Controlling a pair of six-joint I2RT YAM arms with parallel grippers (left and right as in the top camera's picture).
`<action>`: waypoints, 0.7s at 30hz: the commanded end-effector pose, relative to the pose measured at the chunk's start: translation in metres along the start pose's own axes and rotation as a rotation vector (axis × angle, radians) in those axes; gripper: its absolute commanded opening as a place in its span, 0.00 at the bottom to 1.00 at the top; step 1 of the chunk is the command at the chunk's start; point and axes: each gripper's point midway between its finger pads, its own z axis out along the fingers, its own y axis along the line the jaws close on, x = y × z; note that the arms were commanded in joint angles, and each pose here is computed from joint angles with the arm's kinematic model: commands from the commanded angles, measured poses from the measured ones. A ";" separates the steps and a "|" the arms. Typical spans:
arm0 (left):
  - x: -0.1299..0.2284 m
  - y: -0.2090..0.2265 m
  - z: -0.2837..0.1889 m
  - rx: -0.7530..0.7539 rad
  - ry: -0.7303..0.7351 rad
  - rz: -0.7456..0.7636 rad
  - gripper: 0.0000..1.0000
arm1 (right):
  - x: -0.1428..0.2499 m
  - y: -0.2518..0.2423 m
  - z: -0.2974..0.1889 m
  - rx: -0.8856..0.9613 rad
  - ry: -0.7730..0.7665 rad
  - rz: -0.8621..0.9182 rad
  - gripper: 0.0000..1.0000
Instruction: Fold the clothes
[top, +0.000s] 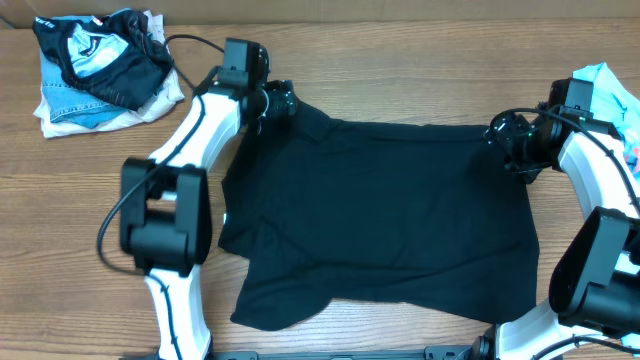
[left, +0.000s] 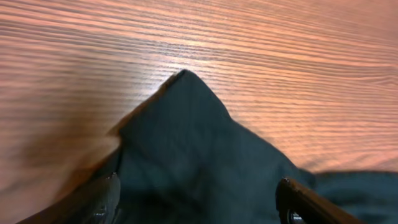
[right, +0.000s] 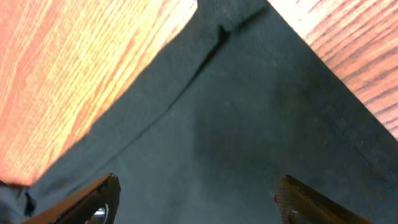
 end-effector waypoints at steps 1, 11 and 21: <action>-0.021 -0.007 0.010 0.040 -0.006 0.023 0.83 | 0.000 0.003 -0.004 -0.006 0.004 -0.044 0.84; -0.030 0.018 0.013 -0.052 -0.017 0.033 0.80 | 0.003 0.000 -0.004 0.002 0.020 -0.053 0.84; -0.026 0.029 0.020 -0.066 0.002 0.048 0.77 | 0.004 0.000 -0.004 0.003 0.024 -0.052 0.84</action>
